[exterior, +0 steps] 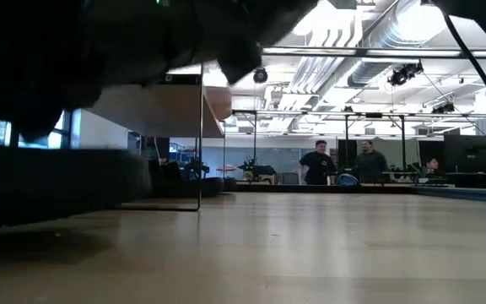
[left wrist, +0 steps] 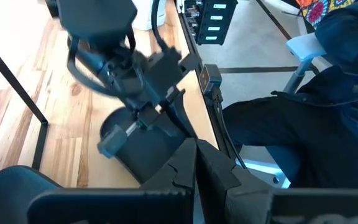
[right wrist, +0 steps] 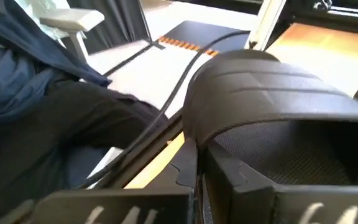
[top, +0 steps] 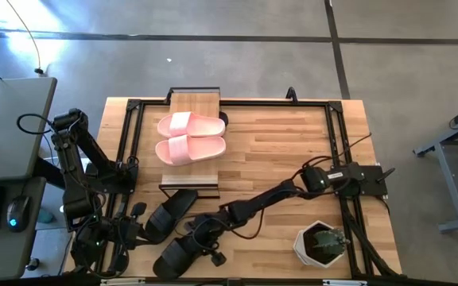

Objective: Pick and place slides into the shelf
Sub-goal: Put the black slide under the shelf

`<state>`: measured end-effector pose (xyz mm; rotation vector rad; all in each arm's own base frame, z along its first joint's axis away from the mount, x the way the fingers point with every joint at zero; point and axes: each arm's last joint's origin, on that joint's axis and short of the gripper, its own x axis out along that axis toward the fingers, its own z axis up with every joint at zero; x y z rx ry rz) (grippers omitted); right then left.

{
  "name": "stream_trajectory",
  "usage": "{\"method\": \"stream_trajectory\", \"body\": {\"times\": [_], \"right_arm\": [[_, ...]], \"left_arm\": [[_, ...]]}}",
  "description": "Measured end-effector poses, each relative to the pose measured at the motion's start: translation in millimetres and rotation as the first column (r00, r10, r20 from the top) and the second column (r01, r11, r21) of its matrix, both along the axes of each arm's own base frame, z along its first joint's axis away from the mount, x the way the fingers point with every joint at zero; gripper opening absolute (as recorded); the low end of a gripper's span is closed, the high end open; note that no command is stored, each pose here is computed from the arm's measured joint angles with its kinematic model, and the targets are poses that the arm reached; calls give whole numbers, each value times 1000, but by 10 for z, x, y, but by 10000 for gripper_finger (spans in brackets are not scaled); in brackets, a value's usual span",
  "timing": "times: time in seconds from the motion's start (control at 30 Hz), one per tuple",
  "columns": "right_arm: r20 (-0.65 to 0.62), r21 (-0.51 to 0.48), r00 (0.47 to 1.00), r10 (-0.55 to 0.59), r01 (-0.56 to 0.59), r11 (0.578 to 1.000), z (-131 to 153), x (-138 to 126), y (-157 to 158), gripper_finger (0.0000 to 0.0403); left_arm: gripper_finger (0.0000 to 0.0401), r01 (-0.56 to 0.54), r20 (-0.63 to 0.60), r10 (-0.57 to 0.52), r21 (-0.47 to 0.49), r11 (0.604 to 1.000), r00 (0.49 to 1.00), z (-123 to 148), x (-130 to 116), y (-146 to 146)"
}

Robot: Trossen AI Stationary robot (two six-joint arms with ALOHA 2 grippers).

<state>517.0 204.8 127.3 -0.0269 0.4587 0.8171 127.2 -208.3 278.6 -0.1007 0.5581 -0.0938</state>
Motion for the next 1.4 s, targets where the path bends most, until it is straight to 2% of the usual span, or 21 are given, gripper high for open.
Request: {"method": "stream_trajectory", "body": {"times": [0.13, 0.4, 0.57, 0.73, 0.93, 1.1, 1.4], "right_arm": [[-18, -27, 1000, -8, 7, 1000, 216, -53, -15, 1], [-64, -172, 994, -93, 80, 982, 769, -304, -15, 0], [-32, -281, 983, -179, 163, 946, 1216, -554, 18, 0], [-10, -340, 971, -240, 223, 914, 1616, -815, -4, 0], [59, -426, 936, -346, 337, 840, 2109, -1197, -87, 0], [133, -436, 898, -419, 432, 789, 2552, -1552, -230, 0], [214, -434, 772, -598, 624, 650, 3109, -2167, -626, 0]], "left_arm": [[1, 1, -1, -1, -1, 1000, 1000, 0, 0, 0], [1, 3, -1, -3, -3, 1000, 1000, 1, 0, -2], [1, 3, -1, -3, -3, 1000, 1000, 0, 1, -3], [1, 3, -1, -3, -3, 1000, 1000, 0, 1, -3], [1, 4, -2, -4, -2, 1000, 1000, 0, 1, -3], [1, 4, -1, -4, -1, 1000, 1000, 0, 1, -3], [1, 5, -2, -5, 1, 1000, 1000, -1, 0, -2]]}}
